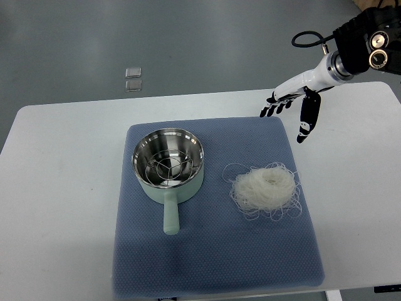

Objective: Put vermicelli into pot with right hand
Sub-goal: 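Move the right hand over the white vermicelli bundle, then close the right hand fingers around the vermicelli bundle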

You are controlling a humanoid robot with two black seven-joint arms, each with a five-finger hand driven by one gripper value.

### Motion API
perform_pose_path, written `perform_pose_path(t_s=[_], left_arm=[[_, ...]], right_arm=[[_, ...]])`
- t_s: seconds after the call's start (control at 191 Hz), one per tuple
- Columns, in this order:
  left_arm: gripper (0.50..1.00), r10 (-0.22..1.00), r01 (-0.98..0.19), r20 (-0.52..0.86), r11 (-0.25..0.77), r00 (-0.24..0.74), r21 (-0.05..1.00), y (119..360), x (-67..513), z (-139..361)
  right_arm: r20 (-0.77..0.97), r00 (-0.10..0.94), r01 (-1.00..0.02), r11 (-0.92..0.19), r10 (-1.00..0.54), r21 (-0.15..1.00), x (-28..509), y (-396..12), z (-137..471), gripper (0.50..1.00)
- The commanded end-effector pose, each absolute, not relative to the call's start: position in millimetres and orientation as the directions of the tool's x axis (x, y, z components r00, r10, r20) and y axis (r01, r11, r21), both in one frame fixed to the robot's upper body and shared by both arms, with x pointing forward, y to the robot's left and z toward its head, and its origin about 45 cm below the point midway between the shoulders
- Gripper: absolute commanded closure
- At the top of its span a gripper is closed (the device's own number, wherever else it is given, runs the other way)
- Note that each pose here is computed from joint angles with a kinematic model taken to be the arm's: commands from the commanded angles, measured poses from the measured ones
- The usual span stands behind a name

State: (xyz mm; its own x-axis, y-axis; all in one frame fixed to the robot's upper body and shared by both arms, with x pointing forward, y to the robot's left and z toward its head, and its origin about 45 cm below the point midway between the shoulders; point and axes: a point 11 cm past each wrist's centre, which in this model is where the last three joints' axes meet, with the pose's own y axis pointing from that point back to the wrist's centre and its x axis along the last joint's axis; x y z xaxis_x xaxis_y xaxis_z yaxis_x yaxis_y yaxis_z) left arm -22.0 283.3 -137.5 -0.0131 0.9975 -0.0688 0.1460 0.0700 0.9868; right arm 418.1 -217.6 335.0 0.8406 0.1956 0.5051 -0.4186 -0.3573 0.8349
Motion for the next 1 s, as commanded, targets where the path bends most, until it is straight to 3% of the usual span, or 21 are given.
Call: perform_pose_path(t_s=[0.0,0.419,0.692,0.996], left_arm=[[0.500,0.998,0.146,-0.068,0.069,-0.015,0.987,283.5,-21.9,-137.5],[0.500,0.998,0.146,-0.063,0.065,-0.017,0.987,284.7,-21.9,-137.5],[0.500,0.998,0.146,-0.063,0.065,-0.017,0.987,284.7,-21.9,-137.5],[0.500,0.998,0.146,-0.063,0.065,-0.017,0.987,284.7,-21.9,-137.5]], right_arm=[[0.483,0.860,-0.394,-0.386,0.166,0.834,411.2,-206.6,340.5,0.572],[0.333,0.935,-0.252,-0.436,0.119,0.864,382.1,-211.1,277.4,0.574],[0.419,0.906,-0.339,-0.481,0.065,0.808,382.6,-209.4,247.9,0.576],[0.432,0.901,-0.359,-0.481,0.047,0.800,372.5,-218.2,215.8,0.576]])
